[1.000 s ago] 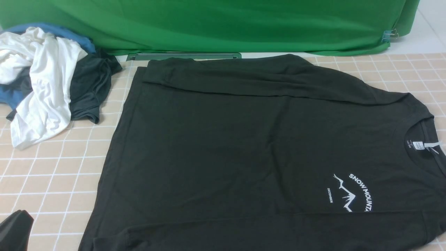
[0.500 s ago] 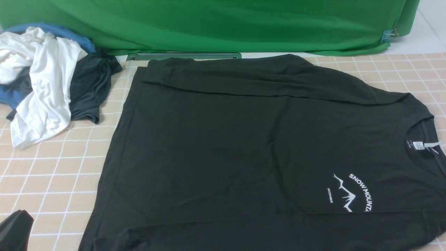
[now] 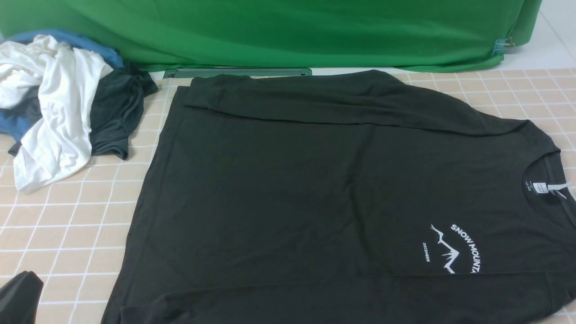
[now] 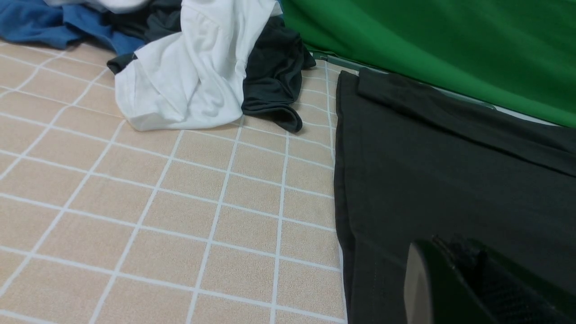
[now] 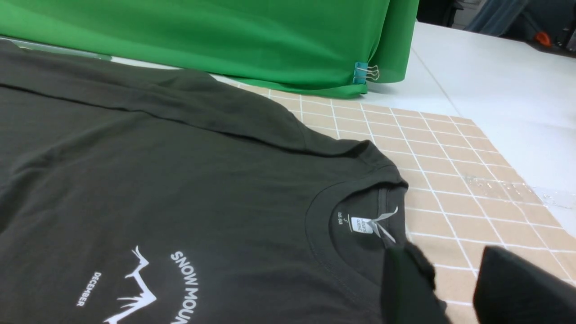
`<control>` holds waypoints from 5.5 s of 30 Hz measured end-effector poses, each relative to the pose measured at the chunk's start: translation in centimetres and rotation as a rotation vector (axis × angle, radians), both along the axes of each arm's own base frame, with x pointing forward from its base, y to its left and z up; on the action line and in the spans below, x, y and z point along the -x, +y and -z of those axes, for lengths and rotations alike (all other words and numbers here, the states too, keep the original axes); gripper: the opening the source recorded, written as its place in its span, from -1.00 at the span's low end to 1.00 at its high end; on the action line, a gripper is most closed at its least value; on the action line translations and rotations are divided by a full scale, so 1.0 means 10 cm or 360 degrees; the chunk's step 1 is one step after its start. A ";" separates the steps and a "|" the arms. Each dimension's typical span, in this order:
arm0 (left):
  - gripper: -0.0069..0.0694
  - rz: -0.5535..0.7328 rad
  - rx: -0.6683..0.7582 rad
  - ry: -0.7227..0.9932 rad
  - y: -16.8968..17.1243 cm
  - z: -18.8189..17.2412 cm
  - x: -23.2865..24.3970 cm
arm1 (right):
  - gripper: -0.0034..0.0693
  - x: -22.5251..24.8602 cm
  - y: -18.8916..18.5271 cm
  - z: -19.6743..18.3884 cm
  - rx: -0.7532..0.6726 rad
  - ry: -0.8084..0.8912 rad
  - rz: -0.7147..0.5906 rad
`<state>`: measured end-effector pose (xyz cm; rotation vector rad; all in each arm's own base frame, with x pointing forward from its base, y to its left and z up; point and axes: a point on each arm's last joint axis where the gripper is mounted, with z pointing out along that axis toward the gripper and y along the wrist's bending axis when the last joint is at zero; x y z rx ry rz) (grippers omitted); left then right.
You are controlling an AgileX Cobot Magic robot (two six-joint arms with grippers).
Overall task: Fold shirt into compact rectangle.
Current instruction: 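Grasp the left edge of the dark T-shirt lying flat on the table, then fold the left side of the black T-shirt inward over its body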
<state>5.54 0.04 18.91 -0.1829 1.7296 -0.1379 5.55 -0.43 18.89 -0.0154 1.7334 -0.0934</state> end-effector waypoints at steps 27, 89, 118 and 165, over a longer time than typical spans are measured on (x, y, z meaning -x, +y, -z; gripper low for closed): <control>-0.77 -0.0019 0.1287 -0.0119 -0.08 -0.10 -0.01 | -0.22 0.00 0.00 0.00 0.0000 0.0000 0.0000; 0.19 -0.0022 0.0496 0.1956 -0.25 -0.30 -1.36 | -0.82 -0.45 0.19 -1.57 -0.0312 0.0808 -0.0260; 0.34 0.0323 0.0064 0.2136 -0.44 0.29 -1.69 | -0.80 -0.59 0.19 -1.50 -0.0289 0.0911 -0.0268; -0.74 0.0257 0.0059 0.1301 -0.48 -1.38 -2.45 | -0.67 -0.61 0.19 -1.52 -0.0289 0.0879 -0.0263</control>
